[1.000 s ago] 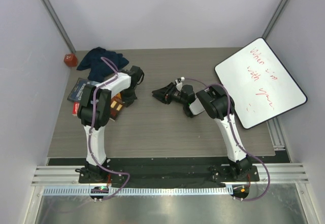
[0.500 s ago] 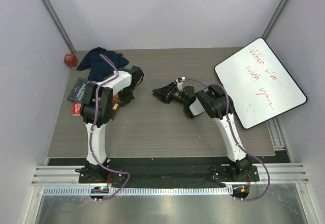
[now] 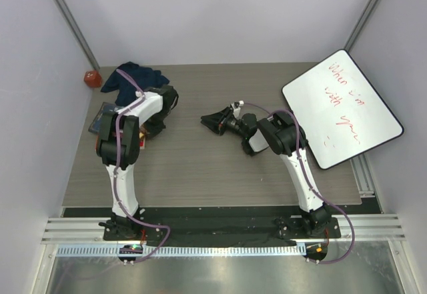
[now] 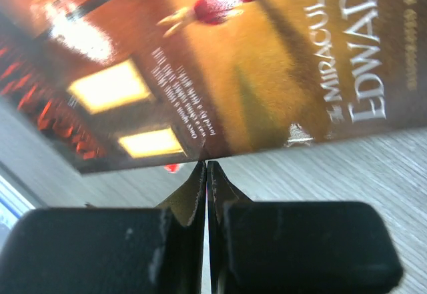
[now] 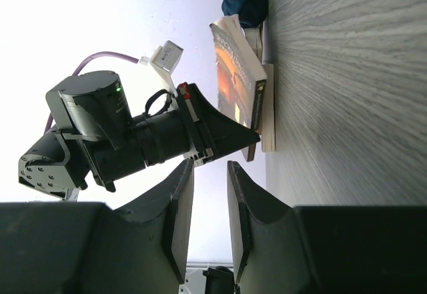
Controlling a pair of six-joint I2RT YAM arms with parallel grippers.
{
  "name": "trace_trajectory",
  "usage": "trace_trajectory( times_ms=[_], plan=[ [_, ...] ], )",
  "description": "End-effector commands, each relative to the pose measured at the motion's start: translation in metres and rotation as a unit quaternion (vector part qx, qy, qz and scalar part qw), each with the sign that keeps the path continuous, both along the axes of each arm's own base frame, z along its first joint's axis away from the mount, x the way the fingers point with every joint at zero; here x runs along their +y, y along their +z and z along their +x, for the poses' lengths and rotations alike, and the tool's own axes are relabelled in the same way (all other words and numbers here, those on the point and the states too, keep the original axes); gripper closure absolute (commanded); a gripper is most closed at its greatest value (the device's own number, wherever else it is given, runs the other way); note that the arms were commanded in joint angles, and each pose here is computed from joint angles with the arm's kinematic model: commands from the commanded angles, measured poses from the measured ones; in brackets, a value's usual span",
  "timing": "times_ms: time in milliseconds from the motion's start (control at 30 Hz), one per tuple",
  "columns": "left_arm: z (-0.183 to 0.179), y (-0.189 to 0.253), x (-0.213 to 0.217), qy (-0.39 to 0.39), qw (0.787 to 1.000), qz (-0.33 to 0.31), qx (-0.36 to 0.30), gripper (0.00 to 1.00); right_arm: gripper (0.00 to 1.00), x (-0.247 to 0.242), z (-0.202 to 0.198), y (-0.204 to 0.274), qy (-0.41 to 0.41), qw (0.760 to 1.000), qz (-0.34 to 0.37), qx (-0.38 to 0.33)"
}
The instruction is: Fold and stack the t-shirts
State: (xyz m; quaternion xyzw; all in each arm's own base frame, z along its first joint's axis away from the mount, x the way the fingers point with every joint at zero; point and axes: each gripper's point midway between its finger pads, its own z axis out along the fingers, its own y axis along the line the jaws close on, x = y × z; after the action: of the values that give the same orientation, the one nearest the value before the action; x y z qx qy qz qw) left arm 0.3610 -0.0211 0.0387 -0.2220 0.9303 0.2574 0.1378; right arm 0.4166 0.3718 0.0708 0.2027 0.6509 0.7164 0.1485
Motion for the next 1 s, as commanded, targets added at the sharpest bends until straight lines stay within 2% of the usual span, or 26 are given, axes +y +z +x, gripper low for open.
trace_trajectory(
  times_ms=[0,467,533,600,667,700,800,833,867,900,967],
  plan=[
    [0.006,0.037,0.023,0.025,0.997,0.039,-0.058,1.0,0.68,-0.005,-0.005,-0.013,0.001,1.0,0.022,0.019],
    [-0.009,0.06,0.063,0.084,0.991,0.064,-0.08,0.99,0.69,-0.005,-0.005,-0.008,0.006,0.999,0.03,0.021],
    [-0.003,0.061,0.06,0.082,0.991,0.049,-0.096,1.0,0.69,-0.005,-0.005,-0.007,0.006,0.999,0.032,0.021],
    [0.002,0.065,0.048,0.073,0.99,0.004,-0.12,1.0,0.69,-0.005,-0.005,-0.006,0.008,0.999,0.033,0.018],
    [0.023,0.069,0.031,0.045,0.986,-0.048,-0.156,0.94,0.7,-0.005,-0.007,-0.006,0.01,0.999,0.032,0.019],
    [0.033,0.075,0.026,0.038,0.982,-0.06,-0.173,0.92,0.71,-0.005,-0.006,-0.006,0.01,0.999,0.032,0.02],
    [0.062,0.076,0.013,0.012,0.984,-0.075,-0.162,0.91,0.88,-0.005,-0.006,-0.006,0.01,0.999,0.031,0.02],
    [0.069,0.072,0.009,0.004,0.986,-0.079,-0.148,1.0,0.99,-0.005,-0.007,-0.007,0.011,0.999,0.031,0.023],
    [0.087,0.086,0.004,-0.005,0.983,-0.086,-0.16,1.0,0.99,-0.005,-0.006,-0.008,0.01,0.999,0.031,0.024],
    [0.088,0.064,0.002,-0.005,0.989,-0.081,-0.121,1.0,0.99,-0.006,-0.007,-0.008,0.009,0.999,0.03,0.025],
    [0.106,0.066,-0.012,-0.021,0.987,-0.087,-0.131,1.0,0.99,-0.005,-0.008,-0.01,0.01,0.999,0.029,0.027]
  ],
)
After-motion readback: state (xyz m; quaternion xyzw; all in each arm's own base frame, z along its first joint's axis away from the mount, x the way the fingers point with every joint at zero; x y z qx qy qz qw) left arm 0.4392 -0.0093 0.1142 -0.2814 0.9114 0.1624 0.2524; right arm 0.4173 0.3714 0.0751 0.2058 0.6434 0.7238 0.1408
